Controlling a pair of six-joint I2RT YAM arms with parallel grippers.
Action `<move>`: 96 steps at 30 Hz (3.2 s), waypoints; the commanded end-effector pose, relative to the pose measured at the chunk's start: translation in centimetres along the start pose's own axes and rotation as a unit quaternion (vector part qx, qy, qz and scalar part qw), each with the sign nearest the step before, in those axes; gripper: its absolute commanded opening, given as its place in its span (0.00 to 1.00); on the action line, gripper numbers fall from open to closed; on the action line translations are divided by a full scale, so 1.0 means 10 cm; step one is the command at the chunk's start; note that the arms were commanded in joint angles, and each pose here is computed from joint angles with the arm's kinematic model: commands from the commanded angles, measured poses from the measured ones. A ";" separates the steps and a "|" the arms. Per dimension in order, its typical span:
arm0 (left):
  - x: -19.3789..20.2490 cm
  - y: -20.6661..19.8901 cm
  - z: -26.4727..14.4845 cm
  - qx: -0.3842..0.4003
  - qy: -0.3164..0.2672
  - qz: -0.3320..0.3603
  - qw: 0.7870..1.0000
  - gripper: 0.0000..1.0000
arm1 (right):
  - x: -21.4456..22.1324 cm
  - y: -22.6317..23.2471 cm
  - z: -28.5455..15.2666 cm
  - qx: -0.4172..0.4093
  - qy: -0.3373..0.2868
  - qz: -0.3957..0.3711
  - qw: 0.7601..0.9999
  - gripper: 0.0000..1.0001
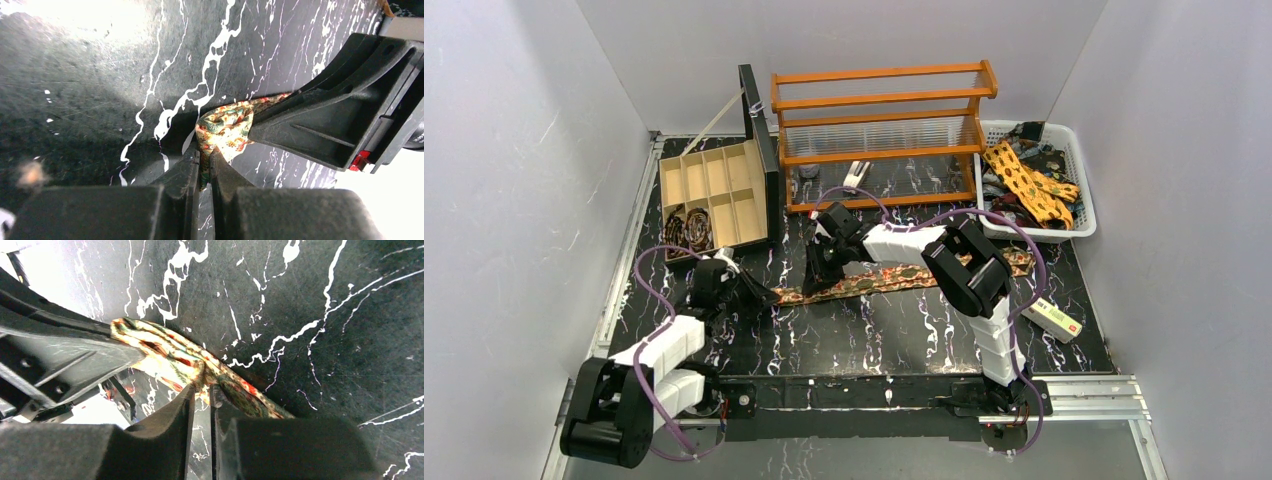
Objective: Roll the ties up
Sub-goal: Roll the tie at the center of the board.
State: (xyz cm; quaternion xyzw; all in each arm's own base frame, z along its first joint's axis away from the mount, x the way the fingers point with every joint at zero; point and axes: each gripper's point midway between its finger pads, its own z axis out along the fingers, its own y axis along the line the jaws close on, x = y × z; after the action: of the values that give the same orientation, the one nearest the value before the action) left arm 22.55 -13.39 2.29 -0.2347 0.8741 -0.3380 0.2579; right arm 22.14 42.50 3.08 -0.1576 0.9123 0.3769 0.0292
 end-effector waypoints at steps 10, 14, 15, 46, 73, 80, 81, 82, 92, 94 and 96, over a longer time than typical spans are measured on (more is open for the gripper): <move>-0.31 0.26 -0.49 -0.183 -0.033 0.050 0.981 0.00 | -0.30 0.40 -0.49 -0.001 -0.074 -0.062 0.995 0.37; -0.46 0.25 -0.59 -0.219 -0.047 0.067 0.972 0.00 | -0.27 0.32 -0.48 0.012 -0.073 -0.059 0.996 0.37; -0.49 0.24 -0.62 -0.228 -0.051 0.072 0.970 0.00 | -0.25 0.30 -0.47 0.015 -0.072 -0.056 0.996 0.37; -0.67 -0.11 -0.68 -0.394 -0.121 0.286 0.865 0.00 | -0.37 -0.08 -0.84 0.072 -0.141 -0.004 0.987 0.38; -0.60 -0.39 -0.54 -0.411 -0.144 0.348 0.831 0.00 | -0.36 -0.20 -0.91 0.069 -0.146 0.018 0.987 0.40; -0.60 -0.31 -0.52 -0.435 -0.137 0.363 0.813 0.00 | -0.34 -0.20 -0.89 0.062 -0.141 0.023 0.988 0.40; -0.60 -0.30 -0.50 -0.438 -0.135 0.364 0.811 0.00 | -0.34 -0.20 -0.89 0.062 -0.142 0.023 0.988 0.40; -0.58 -0.29 -0.48 -0.440 -0.134 0.366 0.809 0.00 | -0.34 -0.20 -0.90 0.063 -0.141 0.022 0.988 0.40; -0.42 -0.42 -0.21 -0.425 -0.122 0.384 0.811 0.00 | -0.35 -0.34 -0.97 0.069 -0.149 0.044 0.985 0.42; -0.34 -0.44 -0.14 -0.416 -0.111 0.385 0.816 0.00 | -0.35 -0.38 -1.00 0.071 -0.153 0.049 0.984 0.44; -0.26 -0.46 -0.07 -0.404 -0.101 0.384 0.824 0.01 | -0.37 -0.41 -1.04 0.073 -0.160 0.052 0.983 0.48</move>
State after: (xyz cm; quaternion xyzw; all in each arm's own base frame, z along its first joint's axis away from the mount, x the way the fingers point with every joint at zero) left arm 24.58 -12.72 6.47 0.0139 0.9205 0.2250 0.3190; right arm 26.77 33.96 6.00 -0.0543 0.9387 0.3114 0.1379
